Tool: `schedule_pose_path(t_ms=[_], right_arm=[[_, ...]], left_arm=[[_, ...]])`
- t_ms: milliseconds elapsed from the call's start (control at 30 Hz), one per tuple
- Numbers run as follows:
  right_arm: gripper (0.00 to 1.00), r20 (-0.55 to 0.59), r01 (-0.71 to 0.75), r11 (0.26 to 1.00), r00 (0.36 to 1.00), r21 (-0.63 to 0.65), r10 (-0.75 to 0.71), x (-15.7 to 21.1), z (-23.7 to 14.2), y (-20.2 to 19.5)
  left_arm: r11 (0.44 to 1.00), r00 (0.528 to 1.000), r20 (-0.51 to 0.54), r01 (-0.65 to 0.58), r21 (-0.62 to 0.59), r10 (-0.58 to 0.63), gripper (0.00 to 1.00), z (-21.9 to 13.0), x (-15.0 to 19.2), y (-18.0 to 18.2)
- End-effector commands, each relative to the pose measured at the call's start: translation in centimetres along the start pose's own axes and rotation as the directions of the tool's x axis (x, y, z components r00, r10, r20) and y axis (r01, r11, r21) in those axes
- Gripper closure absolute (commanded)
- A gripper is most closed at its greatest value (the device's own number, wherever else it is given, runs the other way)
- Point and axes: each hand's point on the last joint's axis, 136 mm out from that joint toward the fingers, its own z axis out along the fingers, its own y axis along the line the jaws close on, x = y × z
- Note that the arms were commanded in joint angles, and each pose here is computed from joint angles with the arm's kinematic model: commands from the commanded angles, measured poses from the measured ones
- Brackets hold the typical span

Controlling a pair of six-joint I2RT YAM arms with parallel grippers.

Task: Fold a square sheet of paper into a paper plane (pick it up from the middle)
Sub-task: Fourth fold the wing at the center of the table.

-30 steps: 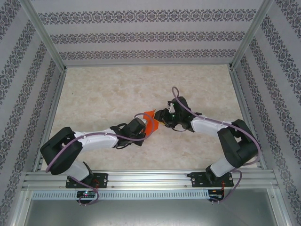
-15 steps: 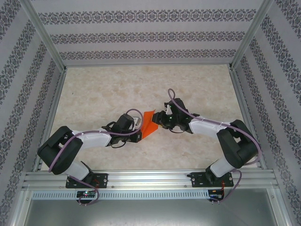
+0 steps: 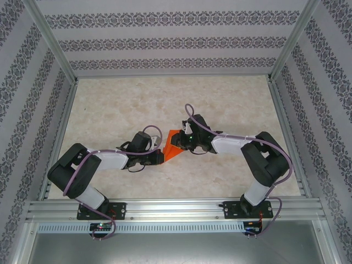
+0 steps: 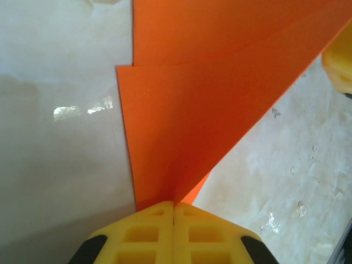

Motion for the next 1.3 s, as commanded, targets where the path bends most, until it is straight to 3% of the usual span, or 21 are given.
schedule_pose_path(t_ms=[0, 200, 533, 867, 1033, 1267], right_arm=[[0.82, 0.002, 0.033, 0.998, 0.999, -0.052, -0.033, -0.6, 0.7, 1.8], [0.81, 0.018, 0.026, 1.000, 1.000, -0.012, -0.025, -0.7, 0.6, 1.1], [0.55, 0.035, 0.007, 0.999, 0.999, 0.053, -0.009, 0.1, -1.1, -0.3], [0.44, 0.024, -0.049, 0.989, 0.999, 0.142, 0.046, -0.8, 0.5, 0.0], [0.49, 0.002, -0.065, 0.965, 0.998, 0.255, 0.067, -0.6, 0.9, -1.4], [0.65, 0.015, -0.066, 0.971, 0.998, 0.228, 0.064, -1.2, 0.9, -0.5]], left_arm=[[0.999, 1.000, 0.014, 0.024, 0.044, -0.025, 0.97, 0.1, -0.7, -0.3], [0.999, 1.000, 0.028, 0.008, 0.049, -0.009, 0.96, -0.4, -1.1, -0.8], [0.998, 0.999, 0.029, -0.028, 0.048, 0.026, 0.95, -0.8, -1.8, -1.5], [0.995, 0.996, 0.011, -0.094, 0.014, 0.094, 0.93, -1.0, -2.1, -1.6], [0.991, 0.991, 0.005, -0.133, -0.019, 0.133, 0.85, -1.2, -2.4, -1.6], [0.965, 0.972, -0.008, -0.235, -0.115, 0.236, 0.66, -1.3, -2.0, -1.6]])
